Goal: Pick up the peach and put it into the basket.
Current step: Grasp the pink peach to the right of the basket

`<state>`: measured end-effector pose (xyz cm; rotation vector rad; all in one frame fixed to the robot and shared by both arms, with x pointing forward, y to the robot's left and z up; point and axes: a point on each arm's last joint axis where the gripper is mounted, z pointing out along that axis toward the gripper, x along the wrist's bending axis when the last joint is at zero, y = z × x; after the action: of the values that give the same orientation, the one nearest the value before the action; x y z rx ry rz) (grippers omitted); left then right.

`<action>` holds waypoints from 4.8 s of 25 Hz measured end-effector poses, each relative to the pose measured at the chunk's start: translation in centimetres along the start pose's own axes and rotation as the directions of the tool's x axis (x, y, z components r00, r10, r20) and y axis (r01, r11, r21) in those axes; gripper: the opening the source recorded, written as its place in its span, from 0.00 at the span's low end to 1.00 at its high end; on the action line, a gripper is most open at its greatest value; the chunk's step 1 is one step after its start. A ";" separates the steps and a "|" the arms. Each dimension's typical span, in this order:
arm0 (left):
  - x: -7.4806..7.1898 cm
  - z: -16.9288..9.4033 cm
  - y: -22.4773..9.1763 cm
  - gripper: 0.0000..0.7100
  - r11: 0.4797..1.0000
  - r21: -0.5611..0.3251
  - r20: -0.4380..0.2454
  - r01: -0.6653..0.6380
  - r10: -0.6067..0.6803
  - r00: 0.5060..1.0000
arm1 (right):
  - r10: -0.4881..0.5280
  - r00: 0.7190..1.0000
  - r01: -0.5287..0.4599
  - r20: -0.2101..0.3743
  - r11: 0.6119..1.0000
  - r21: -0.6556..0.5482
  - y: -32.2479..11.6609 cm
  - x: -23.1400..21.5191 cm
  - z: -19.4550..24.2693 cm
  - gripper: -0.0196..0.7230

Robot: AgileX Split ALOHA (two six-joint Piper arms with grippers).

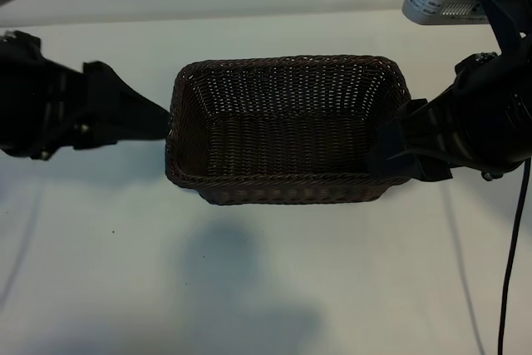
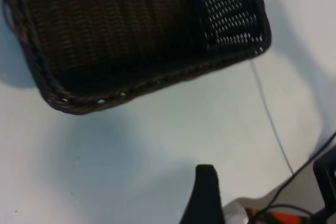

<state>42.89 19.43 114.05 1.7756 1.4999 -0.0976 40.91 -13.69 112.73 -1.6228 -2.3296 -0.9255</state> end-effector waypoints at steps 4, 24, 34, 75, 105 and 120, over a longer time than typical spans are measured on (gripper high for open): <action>-0.6 0.2 -0.3 0.81 1.000 0.018 0.013 -0.024 0.023 1.000 | 0.000 1.000 0.000 0.000 1.000 0.000 0.0 0.0 0.0 0.72; -0.6 -2.6 -1.7 0.81 1.000 -0.022 -0.070 -0.008 0.006 0.997 | 0.001 1.000 -0.001 -0.001 1.000 0.000 0.0 0.0 0.0 0.72; 0.9 0.0 -3.5 0.81 0.996 0.029 -0.043 0.086 -0.085 0.995 | 0.001 1.000 -0.001 -0.002 1.000 0.000 0.0 0.0 0.0 0.72; -0.9 3.5 -3.8 0.78 0.988 0.107 0.036 0.110 -0.114 0.993 | 0.001 1.000 -0.001 -0.002 1.000 0.000 0.0 0.0 0.0 0.72; -1.2 3.0 -3.2 0.78 0.990 0.085 0.015 0.110 -0.112 0.994 | 0.001 1.000 -0.001 -0.002 1.000 0.000 0.0 0.0 0.0 0.72; -1.2 3.0 -3.2 0.78 0.991 0.086 0.015 0.107 -0.109 0.994 | -0.002 1.000 0.001 -0.012 0.998 -0.060 0.5 0.1 0.0 0.72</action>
<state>41.05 16.61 111.02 1.7537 1.5984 -0.2362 41.35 -13.50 113.01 -1.6336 -2.3166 -1.0120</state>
